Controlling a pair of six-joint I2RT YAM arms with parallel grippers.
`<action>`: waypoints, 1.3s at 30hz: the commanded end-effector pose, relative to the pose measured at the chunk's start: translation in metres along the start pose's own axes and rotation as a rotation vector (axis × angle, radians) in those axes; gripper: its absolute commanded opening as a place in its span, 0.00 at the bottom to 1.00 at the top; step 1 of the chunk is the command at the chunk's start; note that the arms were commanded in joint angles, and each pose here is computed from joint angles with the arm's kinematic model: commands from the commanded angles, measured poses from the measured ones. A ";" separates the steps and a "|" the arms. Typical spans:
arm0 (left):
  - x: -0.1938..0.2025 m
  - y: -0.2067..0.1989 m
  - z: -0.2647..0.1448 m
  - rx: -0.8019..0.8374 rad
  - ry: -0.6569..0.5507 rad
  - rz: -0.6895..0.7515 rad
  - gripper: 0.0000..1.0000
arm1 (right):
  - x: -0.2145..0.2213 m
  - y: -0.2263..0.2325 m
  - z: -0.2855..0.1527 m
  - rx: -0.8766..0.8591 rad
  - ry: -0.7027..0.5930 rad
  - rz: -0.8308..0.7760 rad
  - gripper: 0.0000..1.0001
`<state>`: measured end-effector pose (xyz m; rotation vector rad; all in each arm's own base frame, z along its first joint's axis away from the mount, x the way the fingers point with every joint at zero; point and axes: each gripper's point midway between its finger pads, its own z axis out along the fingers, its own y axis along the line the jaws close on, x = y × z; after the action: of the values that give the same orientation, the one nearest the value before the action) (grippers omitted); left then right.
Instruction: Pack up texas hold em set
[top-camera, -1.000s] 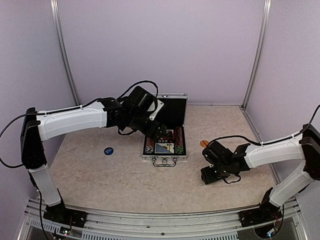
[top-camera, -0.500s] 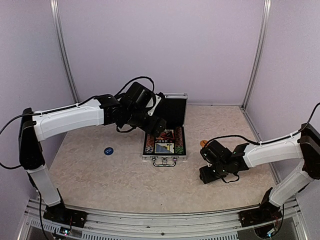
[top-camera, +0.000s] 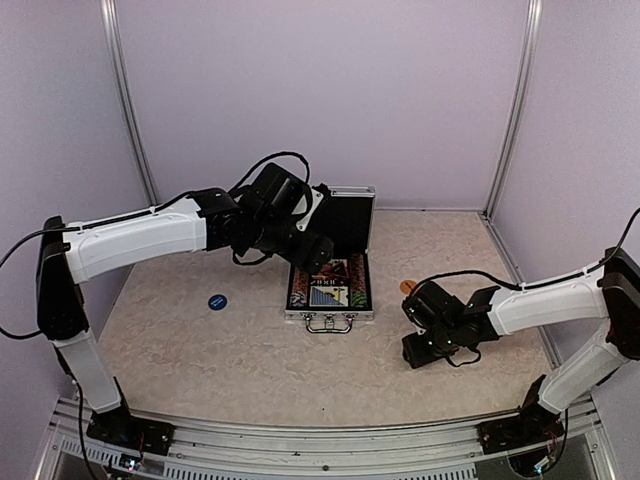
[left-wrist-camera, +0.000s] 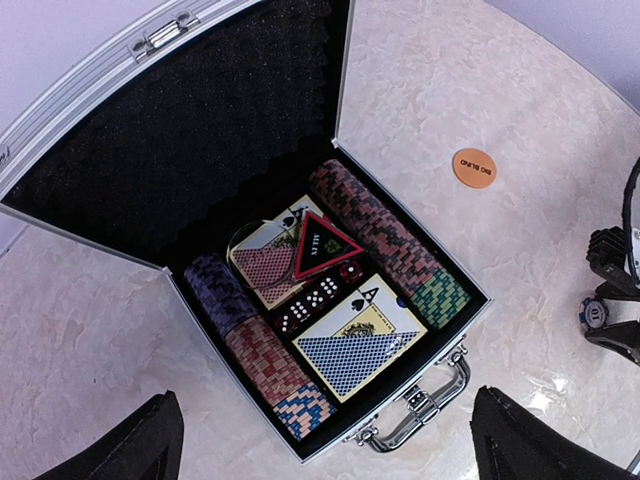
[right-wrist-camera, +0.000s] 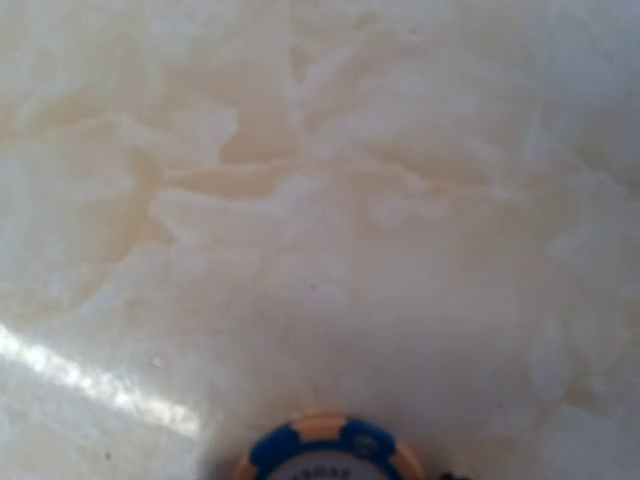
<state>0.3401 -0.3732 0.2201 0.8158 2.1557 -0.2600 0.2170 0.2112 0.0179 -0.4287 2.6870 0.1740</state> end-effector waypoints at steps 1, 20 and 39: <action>-0.015 0.000 -0.016 0.006 -0.058 -0.014 0.99 | 0.022 -0.007 0.004 0.006 0.070 -0.005 0.48; -0.004 -0.010 -0.008 0.248 -0.072 -0.196 0.99 | 0.009 0.000 -0.005 -0.036 0.011 -0.042 0.48; 0.008 -0.024 -0.010 0.197 -0.054 -0.155 0.99 | 0.001 0.017 -0.008 -0.070 0.085 -0.041 0.56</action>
<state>0.3182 -0.3857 0.2075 0.7557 2.2000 -0.5762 0.2134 0.2280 0.0355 -0.5048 2.7001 0.2660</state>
